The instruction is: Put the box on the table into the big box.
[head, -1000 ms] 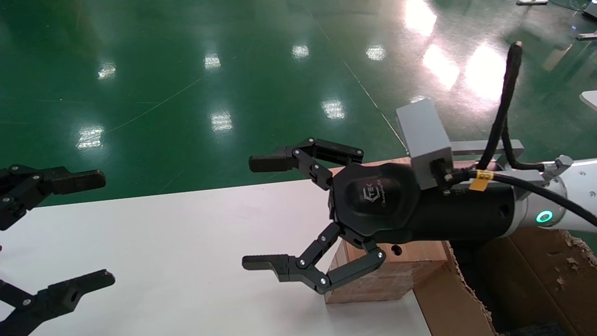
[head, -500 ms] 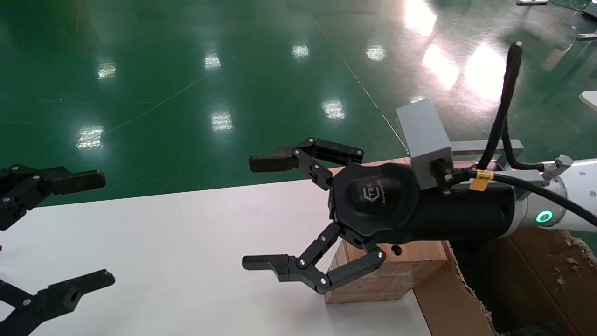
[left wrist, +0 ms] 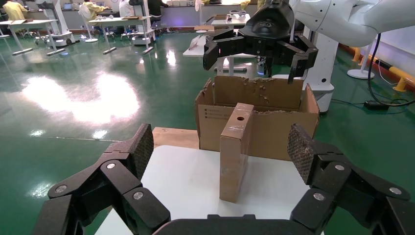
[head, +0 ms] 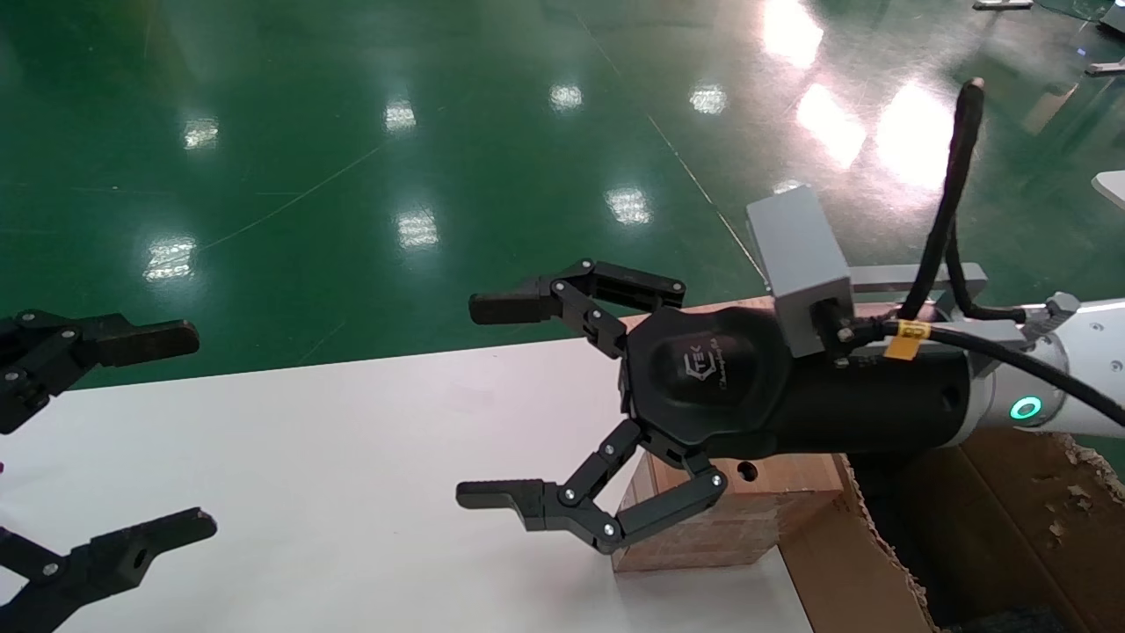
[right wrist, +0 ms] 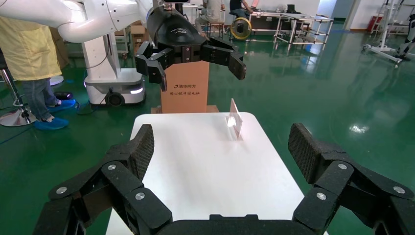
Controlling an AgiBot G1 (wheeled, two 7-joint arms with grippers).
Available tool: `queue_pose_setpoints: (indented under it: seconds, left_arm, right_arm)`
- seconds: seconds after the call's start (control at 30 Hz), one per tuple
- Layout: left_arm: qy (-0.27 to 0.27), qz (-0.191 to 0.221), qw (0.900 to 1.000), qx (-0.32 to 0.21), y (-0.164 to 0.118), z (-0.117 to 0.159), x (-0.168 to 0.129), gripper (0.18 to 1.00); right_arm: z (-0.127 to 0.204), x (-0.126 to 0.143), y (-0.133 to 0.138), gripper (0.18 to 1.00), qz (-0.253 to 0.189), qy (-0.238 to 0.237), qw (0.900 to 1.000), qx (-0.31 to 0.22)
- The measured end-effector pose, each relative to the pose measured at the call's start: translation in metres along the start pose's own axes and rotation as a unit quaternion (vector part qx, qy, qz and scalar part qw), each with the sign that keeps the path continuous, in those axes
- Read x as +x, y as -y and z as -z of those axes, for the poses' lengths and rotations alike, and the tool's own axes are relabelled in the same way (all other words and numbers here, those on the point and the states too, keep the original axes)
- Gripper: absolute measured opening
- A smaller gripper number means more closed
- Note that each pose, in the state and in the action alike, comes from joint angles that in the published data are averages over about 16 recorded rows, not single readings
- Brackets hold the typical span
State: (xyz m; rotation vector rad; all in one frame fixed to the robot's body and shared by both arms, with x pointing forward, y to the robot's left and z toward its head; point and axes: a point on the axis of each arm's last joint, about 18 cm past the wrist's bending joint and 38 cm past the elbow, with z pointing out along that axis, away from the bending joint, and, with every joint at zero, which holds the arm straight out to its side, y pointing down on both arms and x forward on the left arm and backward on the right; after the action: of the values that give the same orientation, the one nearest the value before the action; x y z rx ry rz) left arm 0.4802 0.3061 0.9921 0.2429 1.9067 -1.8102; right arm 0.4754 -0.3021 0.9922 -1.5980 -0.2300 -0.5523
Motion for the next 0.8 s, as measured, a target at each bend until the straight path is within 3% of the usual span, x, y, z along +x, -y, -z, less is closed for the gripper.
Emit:
queue_pose_setpoints:
  seconds: [0.53,0.8]
  left_arm:
    - [0.000,0.000,1.0000,0.000,0.000,0.000,0.000,0.914]
    - [0.000,0.000,1.0000,0.000,0.000,0.000,0.000,0.776]
  right_arm:
    - [0.005,-0.001,-0.004,1.001,-0.002,0.019,0.999,-0.042]
    - [0.020,0.004,-0.010,1.001,-0.002,0.020,0.995,-0.099]
